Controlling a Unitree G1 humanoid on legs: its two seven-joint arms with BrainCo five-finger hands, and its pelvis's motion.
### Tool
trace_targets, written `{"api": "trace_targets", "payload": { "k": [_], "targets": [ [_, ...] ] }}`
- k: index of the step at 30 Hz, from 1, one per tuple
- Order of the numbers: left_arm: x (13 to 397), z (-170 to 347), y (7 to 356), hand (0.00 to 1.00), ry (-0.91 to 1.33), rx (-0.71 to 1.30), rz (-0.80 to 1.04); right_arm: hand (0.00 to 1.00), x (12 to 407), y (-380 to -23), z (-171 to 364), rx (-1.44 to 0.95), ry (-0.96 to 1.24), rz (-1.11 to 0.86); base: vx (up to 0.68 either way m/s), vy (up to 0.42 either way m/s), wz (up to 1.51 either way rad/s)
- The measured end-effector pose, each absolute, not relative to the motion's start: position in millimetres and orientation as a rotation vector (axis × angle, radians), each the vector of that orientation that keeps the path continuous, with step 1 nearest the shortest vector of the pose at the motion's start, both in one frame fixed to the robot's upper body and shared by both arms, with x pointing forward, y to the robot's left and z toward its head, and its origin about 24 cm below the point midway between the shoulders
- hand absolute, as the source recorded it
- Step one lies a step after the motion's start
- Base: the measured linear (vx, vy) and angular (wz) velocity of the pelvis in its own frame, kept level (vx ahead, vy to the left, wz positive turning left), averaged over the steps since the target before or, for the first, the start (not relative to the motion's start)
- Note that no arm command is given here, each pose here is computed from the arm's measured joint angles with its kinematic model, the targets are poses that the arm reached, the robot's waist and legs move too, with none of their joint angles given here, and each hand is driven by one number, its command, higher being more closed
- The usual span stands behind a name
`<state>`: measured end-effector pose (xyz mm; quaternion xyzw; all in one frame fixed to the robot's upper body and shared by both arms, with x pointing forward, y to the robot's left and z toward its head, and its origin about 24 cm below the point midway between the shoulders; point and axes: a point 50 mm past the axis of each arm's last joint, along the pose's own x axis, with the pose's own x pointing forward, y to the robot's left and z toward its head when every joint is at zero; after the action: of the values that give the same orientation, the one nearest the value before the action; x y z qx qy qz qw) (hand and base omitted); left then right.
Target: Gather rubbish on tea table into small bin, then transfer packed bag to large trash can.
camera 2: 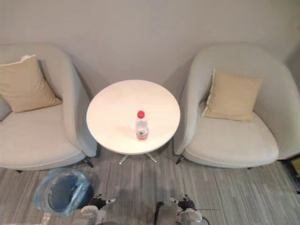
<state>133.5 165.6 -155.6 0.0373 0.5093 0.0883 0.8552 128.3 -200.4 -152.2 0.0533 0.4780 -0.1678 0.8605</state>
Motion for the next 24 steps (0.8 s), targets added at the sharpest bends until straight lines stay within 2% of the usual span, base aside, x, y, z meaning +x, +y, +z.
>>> {"api": "trace_targets", "payload": {
  "k": [8,13,17,24],
  "targets": [
    [150.6,-147.4,153.0,0.0,0.995,0.047,0.168,0.0,120.7,-200.3,-153.2,0.136,1.001,-0.382,0.08,-0.067,0.24],
    [148.8,-148.2,149.4,0.0,1.0,0.046,0.159,0.0,120.0,-202.5,-152.0,0.132,0.989,-0.39,0.01,0.142,-0.04],
    [144.1,-149.7,159.4,0.0,1.015,0.076,0.17,0.0,121.9,-191.0,-152.0,0.118,0.984,-0.342,0.09,0.183,-0.27],
    [136.7,-153.9,155.3,0.0,1.047,0.149,0.099,0.0,125.3,-190.0,-149.4,0.089,0.963,-0.331,0.11,0.102,0.01]
  ]
}}
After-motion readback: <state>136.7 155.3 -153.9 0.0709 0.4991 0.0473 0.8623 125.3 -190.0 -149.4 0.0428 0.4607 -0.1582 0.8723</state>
